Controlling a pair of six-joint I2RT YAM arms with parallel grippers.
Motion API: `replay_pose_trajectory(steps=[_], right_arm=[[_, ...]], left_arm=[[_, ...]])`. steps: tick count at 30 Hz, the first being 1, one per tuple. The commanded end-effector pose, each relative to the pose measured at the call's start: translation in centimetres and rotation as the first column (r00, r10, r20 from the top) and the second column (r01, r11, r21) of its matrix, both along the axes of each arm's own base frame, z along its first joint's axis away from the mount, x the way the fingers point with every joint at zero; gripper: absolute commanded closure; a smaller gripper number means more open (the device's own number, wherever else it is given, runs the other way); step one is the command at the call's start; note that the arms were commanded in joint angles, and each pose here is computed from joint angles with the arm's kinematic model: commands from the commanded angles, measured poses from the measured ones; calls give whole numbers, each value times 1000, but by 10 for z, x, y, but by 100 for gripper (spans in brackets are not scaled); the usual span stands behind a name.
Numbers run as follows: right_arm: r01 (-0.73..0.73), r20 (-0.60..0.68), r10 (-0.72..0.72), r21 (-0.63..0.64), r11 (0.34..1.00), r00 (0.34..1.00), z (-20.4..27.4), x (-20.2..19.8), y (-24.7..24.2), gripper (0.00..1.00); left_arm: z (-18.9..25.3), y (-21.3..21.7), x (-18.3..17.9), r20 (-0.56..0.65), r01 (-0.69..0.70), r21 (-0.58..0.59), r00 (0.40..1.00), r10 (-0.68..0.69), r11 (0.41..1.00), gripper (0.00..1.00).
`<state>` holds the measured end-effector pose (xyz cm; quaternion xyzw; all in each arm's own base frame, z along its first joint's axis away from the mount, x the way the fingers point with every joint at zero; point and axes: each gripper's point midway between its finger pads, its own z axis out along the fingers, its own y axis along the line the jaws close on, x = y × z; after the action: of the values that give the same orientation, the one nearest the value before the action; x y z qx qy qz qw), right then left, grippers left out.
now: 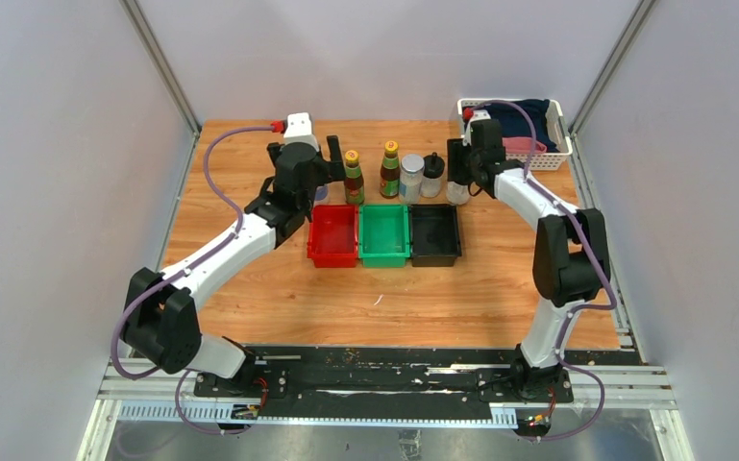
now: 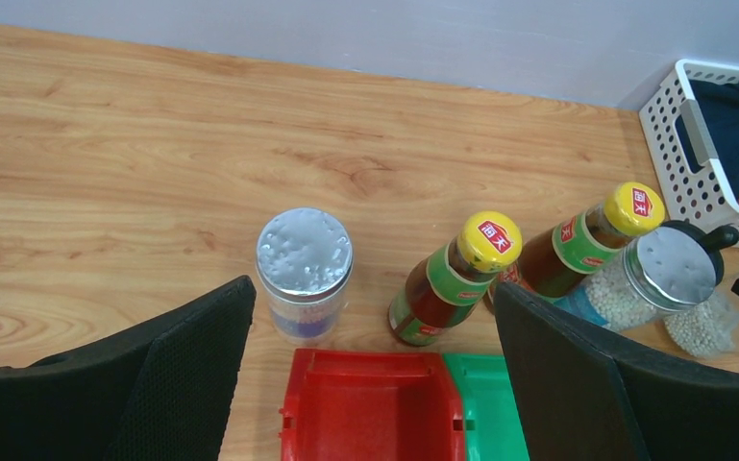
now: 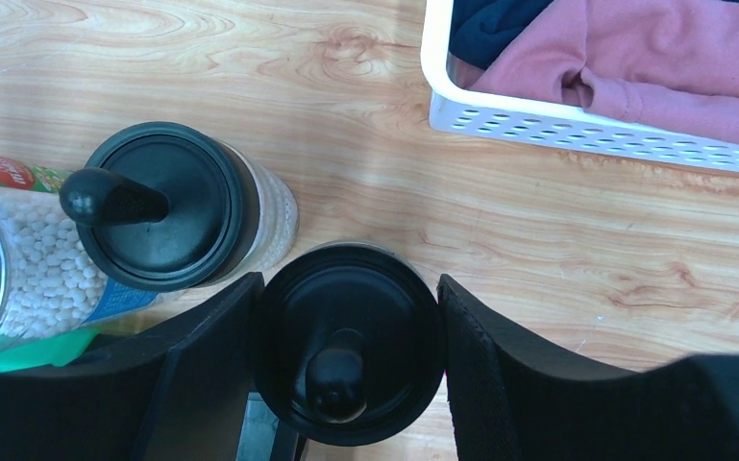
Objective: Organize the condiment bottles
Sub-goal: Pick up the bottle from the center of the board.
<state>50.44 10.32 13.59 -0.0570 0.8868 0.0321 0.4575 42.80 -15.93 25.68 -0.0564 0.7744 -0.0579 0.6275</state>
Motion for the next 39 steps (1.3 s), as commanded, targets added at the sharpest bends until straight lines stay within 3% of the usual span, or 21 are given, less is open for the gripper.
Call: replay_pose_trajectory(steps=[1, 21, 39], right_arm=[[7, 124, -8, 5, 1000, 992, 61, 9, -8, 100], [-14, 219, 5, 39, 999, 976, 128, -16, -2, 100], [-89, 259, 87, -5, 996, 962, 160, -81, 48, 100]], left_arm=[[13, 1, -7, 35, -26, -31, 999, 27, 999, 0], [11, -10, -26, 41, -45, -61, 998, 47, 997, 0], [23, -7, -62, 81, -60, -127, 994, 70, 990, 0]])
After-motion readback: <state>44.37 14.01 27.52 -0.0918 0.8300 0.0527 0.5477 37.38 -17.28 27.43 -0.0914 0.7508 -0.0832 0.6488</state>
